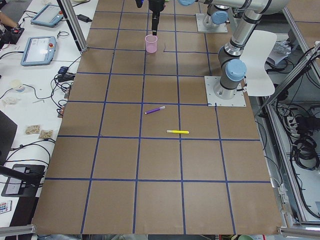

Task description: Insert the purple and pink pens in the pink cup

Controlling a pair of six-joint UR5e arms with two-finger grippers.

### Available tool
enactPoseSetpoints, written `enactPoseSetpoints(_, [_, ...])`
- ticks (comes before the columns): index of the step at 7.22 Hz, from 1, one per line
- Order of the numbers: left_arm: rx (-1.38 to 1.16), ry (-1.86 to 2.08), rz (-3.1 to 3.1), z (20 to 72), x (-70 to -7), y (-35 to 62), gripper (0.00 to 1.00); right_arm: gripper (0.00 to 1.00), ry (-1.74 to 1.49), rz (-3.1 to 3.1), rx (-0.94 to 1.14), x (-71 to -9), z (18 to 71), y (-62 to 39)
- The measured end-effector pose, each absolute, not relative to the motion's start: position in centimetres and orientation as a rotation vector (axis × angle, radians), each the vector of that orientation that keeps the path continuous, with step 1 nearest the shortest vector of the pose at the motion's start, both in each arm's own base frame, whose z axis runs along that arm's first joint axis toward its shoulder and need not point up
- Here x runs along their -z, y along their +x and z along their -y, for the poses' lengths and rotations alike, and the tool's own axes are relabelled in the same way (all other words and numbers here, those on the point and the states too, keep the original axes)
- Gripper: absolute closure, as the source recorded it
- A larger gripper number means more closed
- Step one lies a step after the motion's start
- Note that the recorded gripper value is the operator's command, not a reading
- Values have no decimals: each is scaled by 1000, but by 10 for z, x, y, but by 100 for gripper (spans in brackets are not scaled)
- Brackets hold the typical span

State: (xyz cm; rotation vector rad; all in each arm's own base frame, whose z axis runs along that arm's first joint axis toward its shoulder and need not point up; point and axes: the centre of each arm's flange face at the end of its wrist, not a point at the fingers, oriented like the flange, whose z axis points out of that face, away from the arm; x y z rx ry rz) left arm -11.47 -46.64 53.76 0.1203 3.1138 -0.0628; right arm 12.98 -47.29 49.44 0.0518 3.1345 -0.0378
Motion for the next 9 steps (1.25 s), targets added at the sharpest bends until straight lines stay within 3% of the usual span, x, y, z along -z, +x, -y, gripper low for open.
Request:
enactPoseSetpoints(4, [64,118,-3116,466,-538,-115,0,0,-528,-3107,33,-473,495,-9])
enactPoseSetpoints(9, [37,127,-3116,465,-530,-118,0,0,-1201,-2881,24,-386,444,-184])
